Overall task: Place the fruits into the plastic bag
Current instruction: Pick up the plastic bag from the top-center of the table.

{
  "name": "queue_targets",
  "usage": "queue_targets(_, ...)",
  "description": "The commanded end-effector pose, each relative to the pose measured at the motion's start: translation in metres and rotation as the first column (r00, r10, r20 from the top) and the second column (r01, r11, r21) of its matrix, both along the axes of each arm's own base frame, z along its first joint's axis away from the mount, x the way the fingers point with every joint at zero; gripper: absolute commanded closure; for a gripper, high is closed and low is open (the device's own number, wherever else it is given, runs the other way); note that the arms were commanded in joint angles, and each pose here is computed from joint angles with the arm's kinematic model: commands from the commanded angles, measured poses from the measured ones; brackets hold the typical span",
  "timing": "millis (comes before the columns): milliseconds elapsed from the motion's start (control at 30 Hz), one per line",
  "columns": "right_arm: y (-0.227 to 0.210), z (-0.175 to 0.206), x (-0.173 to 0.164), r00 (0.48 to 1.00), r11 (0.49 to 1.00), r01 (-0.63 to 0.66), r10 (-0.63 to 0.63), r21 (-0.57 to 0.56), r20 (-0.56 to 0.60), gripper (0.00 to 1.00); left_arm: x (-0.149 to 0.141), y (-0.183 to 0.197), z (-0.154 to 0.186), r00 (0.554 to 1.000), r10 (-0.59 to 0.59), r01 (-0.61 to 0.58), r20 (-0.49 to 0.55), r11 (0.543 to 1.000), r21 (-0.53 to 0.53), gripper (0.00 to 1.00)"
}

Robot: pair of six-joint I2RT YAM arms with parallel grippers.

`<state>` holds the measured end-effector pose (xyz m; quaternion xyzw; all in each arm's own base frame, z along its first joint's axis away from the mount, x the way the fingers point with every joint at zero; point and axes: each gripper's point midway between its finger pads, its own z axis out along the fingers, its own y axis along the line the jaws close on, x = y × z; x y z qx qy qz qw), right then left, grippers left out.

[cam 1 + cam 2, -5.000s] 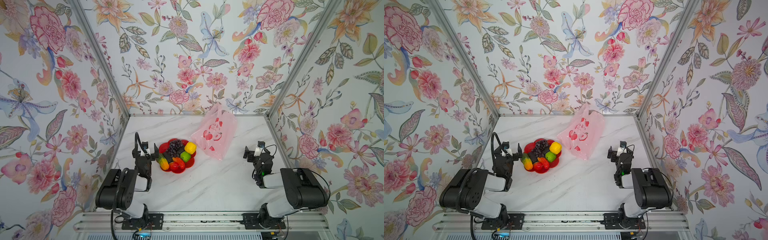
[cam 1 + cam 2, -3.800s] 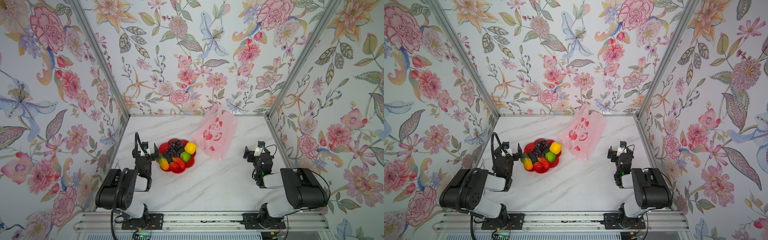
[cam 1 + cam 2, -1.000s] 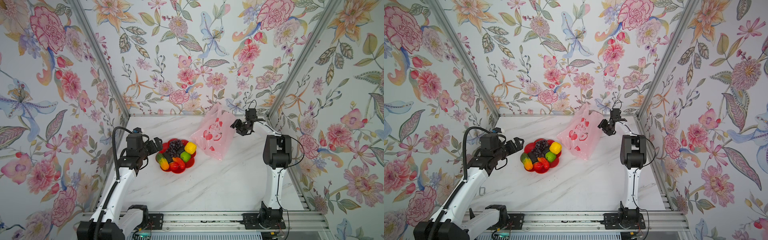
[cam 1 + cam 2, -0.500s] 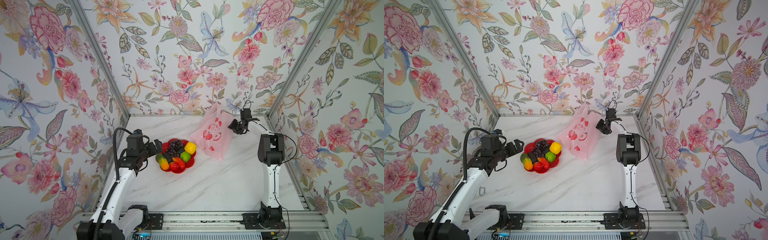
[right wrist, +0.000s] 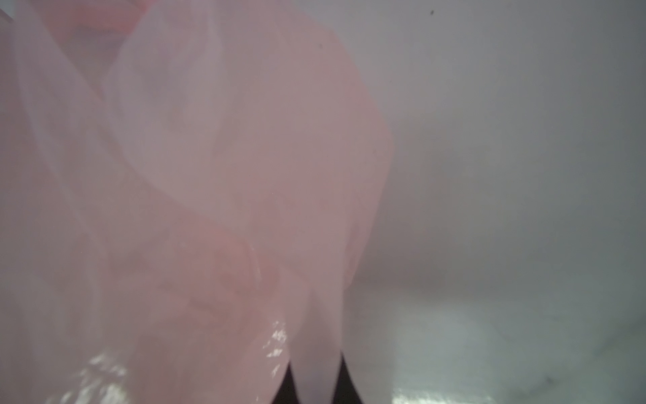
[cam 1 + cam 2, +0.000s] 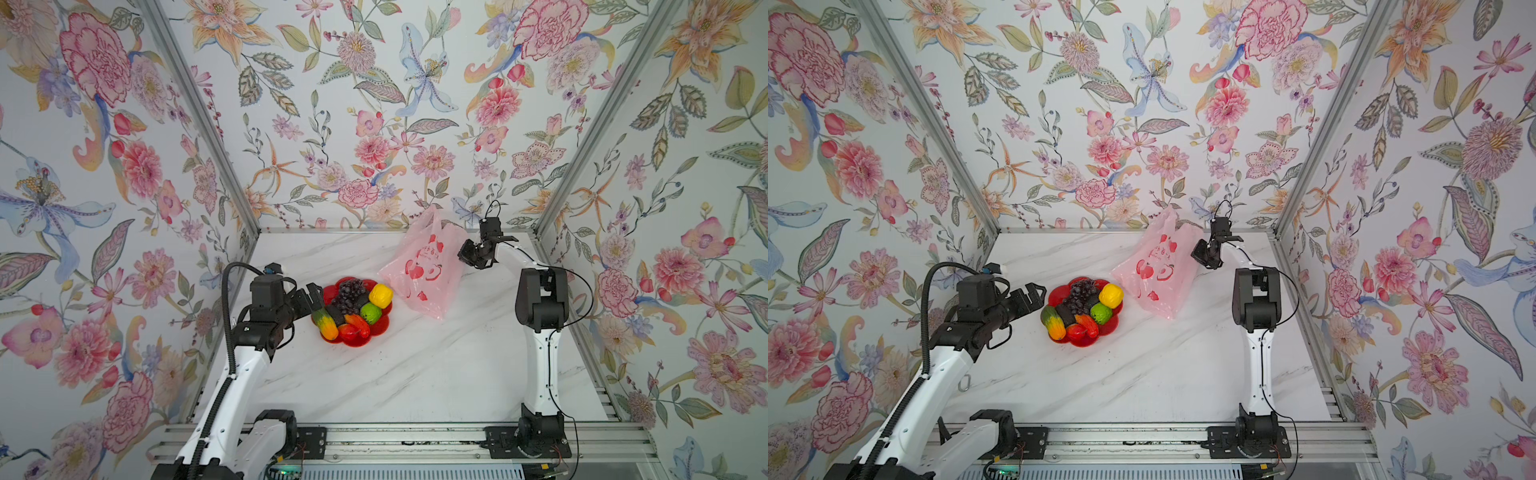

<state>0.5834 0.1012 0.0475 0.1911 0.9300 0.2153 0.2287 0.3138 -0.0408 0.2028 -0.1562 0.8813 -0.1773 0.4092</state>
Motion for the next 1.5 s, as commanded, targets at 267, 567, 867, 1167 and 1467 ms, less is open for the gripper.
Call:
queue_targets(267,-0.006,0.11,-0.019,0.972,0.988,-0.043,0.077,-0.15,0.224,1.0,0.002,0.002,0.007,0.999,0.01,-0.009,0.034,1.0,-0.013,0.01)
queue_targets(567,0.01,0.188,-0.034,0.876,0.955,-0.08,0.205,-0.287,0.437,1.0,0.005,-0.001,0.023,0.997,-0.003,0.005,0.077,1.0,-0.022,0.01)
queue_targets(867,0.069,0.264,-0.072,0.495,0.748,-0.07,0.6,-0.66,0.628,1.0,0.011,-0.005,0.045,0.99,0.004,0.007,0.14,0.997,-0.076,0.01)
queue_targets(1167,0.09,0.308,-0.126,0.147,0.659,0.079,0.734,-0.748,0.663,1.0,0.027,-0.018,0.085,0.969,-0.032,0.069,0.246,0.987,-0.142,0.01)
queue_targets(1467,0.101,0.351,-0.16,-0.008,0.655,0.085,0.754,-0.75,0.657,1.0,0.057,-0.041,0.153,0.924,-0.099,0.195,0.37,0.953,-0.232,0.01)
